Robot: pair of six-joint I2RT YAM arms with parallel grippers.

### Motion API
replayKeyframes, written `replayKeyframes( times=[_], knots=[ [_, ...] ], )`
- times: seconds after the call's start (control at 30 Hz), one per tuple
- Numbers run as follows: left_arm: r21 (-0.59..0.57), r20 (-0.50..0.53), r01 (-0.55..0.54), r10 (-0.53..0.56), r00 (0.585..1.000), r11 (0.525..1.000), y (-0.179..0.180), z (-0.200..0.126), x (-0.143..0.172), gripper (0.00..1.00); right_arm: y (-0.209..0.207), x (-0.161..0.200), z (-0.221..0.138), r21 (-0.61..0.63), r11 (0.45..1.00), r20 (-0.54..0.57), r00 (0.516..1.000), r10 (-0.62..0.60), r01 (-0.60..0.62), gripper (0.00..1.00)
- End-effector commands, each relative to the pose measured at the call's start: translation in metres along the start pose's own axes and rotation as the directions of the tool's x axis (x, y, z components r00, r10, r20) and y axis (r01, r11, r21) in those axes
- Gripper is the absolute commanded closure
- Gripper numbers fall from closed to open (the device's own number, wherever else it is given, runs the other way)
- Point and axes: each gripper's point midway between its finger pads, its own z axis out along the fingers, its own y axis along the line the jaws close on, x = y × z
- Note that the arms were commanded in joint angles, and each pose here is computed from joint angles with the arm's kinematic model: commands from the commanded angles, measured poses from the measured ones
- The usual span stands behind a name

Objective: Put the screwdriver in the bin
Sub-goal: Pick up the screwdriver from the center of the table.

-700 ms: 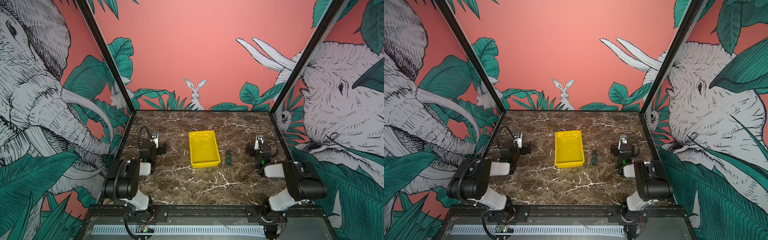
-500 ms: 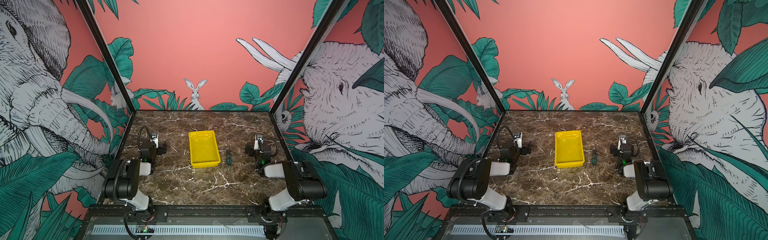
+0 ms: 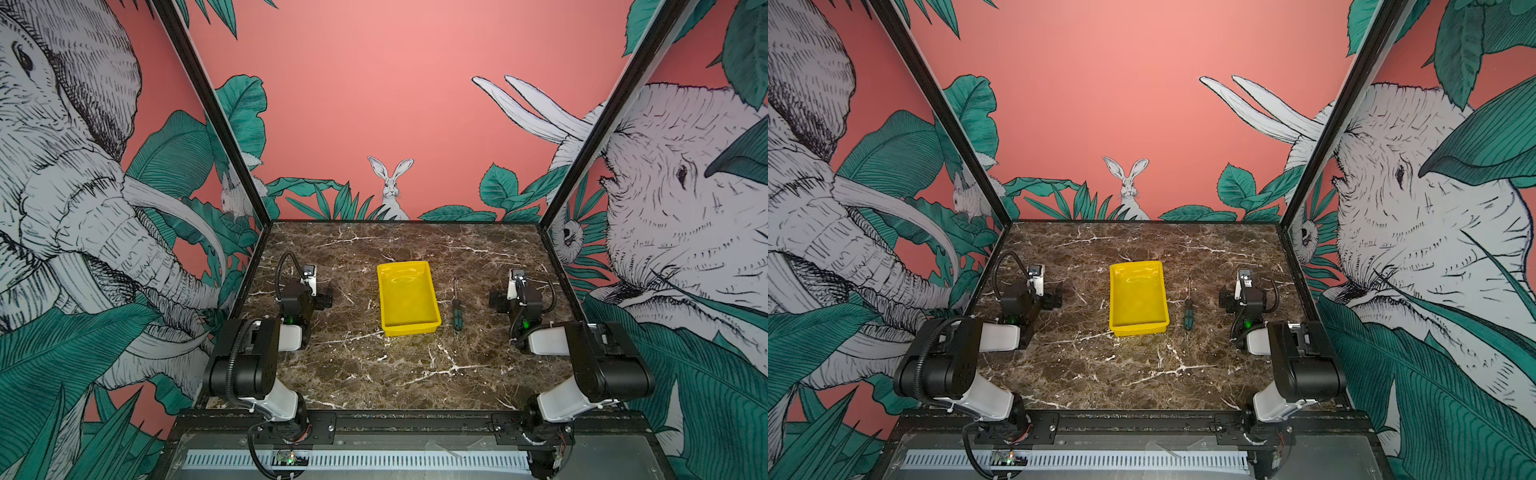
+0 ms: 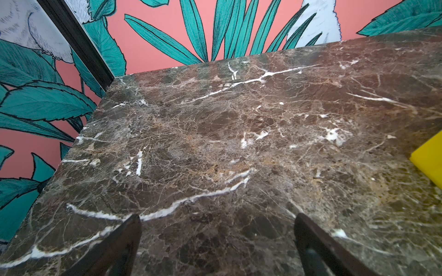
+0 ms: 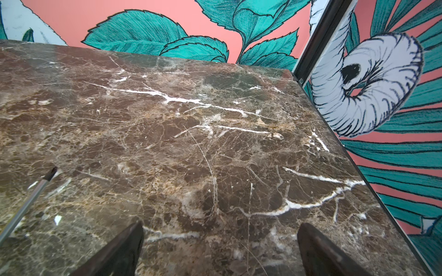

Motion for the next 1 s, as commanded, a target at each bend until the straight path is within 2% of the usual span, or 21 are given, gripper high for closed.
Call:
replayKeyframes(
  times=[0.0,0.23,0.4,0.5,0.63,0.7,0.73,0.83,0.97],
  knots=[
    [-0.003,0.012,-0.001,0.001,1.0,1.0,0.001,0.001,-0.007,0.0,0.001,-0.012,-0.002,-0.011,1.0,0.055,0.998,-0.003,0.004,0.01],
    [-0.007,0.007,0.002,-0.002,1.0,1.0,0.001,0.002,-0.007,0.0,0.003,-0.013,-0.007,-0.023,1.0,0.08,0.997,-0.006,0.008,0.01],
    [-0.006,0.006,0.001,-0.001,1.0,1.0,0.001,0.002,-0.007,0.0,0.019,-0.014,-0.02,-0.112,0.992,0.157,0.987,-0.035,0.053,0.01],
    [-0.007,0.006,0.001,-0.001,1.0,1.0,0.001,0.002,-0.006,0.0,0.023,-0.014,-0.017,-0.133,0.989,0.143,0.989,-0.04,0.059,0.01],
    [-0.007,0.008,0.002,-0.002,1.0,1.0,0.001,0.001,-0.006,0.0,0.015,-0.014,-0.002,-0.09,0.995,0.06,0.998,-0.032,0.038,0.01],
    [-0.014,0.008,-0.002,0.002,1.0,1.0,0.002,0.001,-0.006,0.0,-0.003,-0.012,0.002,0.004,1.0,0.026,1.0,0.01,-0.01,0.01],
    [-0.014,0.01,0.0,0.0,1.0,1.0,0.002,0.001,-0.006,0.0,-0.005,-0.01,0.002,0.01,1.0,0.018,1.0,0.014,-0.014,0.01],
    [-0.054,-0.001,0.012,-0.013,1.0,0.998,0.008,0.001,-0.005,0.0,-0.004,-0.013,-0.001,0.004,1.0,0.041,0.999,0.015,-0.015,0.01],
    [-0.053,0.001,0.012,-0.012,1.0,0.999,0.008,0.001,-0.005,0.0,-0.006,-0.024,-0.01,0.004,1.0,0.054,0.998,0.02,-0.02,0.01]
  ],
)
